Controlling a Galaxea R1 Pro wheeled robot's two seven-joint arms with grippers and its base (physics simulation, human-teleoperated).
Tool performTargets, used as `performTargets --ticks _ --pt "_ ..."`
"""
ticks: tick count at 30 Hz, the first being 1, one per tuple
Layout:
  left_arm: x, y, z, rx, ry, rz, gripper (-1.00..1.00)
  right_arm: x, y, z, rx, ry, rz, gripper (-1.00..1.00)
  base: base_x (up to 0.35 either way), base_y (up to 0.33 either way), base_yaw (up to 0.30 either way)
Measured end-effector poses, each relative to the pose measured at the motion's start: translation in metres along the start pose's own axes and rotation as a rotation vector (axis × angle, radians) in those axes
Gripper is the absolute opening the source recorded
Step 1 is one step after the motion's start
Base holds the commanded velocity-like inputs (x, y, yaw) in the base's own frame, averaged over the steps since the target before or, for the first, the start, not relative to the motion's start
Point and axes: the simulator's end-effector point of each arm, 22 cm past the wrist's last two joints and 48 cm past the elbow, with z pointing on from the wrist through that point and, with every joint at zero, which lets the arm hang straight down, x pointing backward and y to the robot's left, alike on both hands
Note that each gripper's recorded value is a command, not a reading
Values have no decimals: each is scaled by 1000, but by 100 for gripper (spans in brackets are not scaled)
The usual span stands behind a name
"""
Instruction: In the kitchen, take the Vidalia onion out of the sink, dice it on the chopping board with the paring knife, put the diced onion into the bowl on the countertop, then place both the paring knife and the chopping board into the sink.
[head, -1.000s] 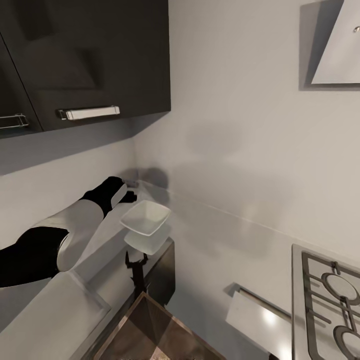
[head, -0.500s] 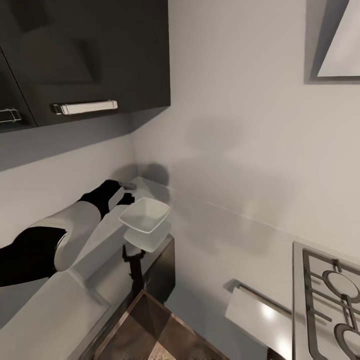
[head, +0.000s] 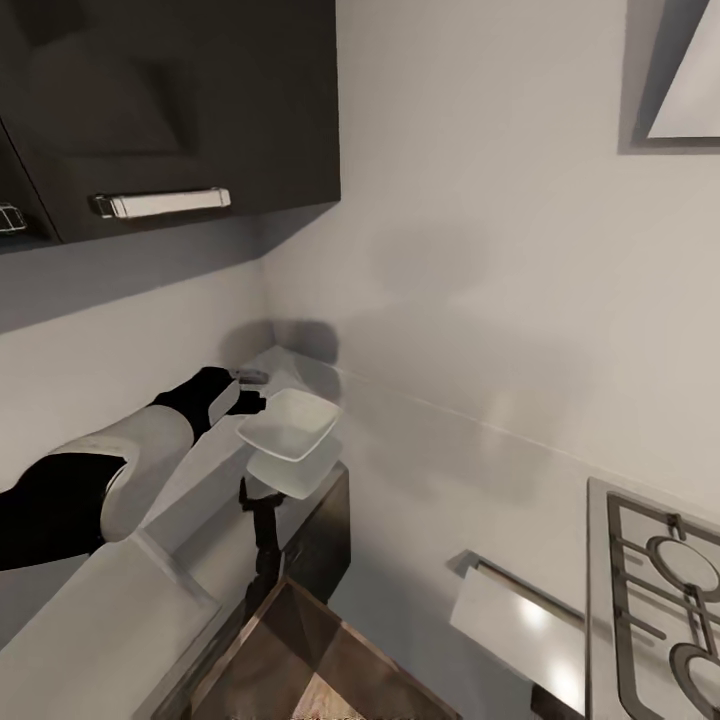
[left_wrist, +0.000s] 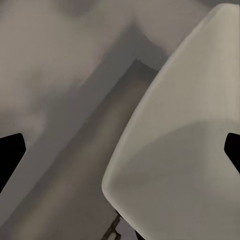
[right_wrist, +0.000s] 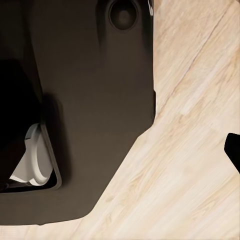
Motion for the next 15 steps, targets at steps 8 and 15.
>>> performTargets --ticks 8,15 --pt "7 -1 8 1 13 2 100 5 -1 0 1 12 0 100 0 0 0" --pt "12 -3 14 2 23 3 100 9 0 1 2 24 -1 100 0 0 0"
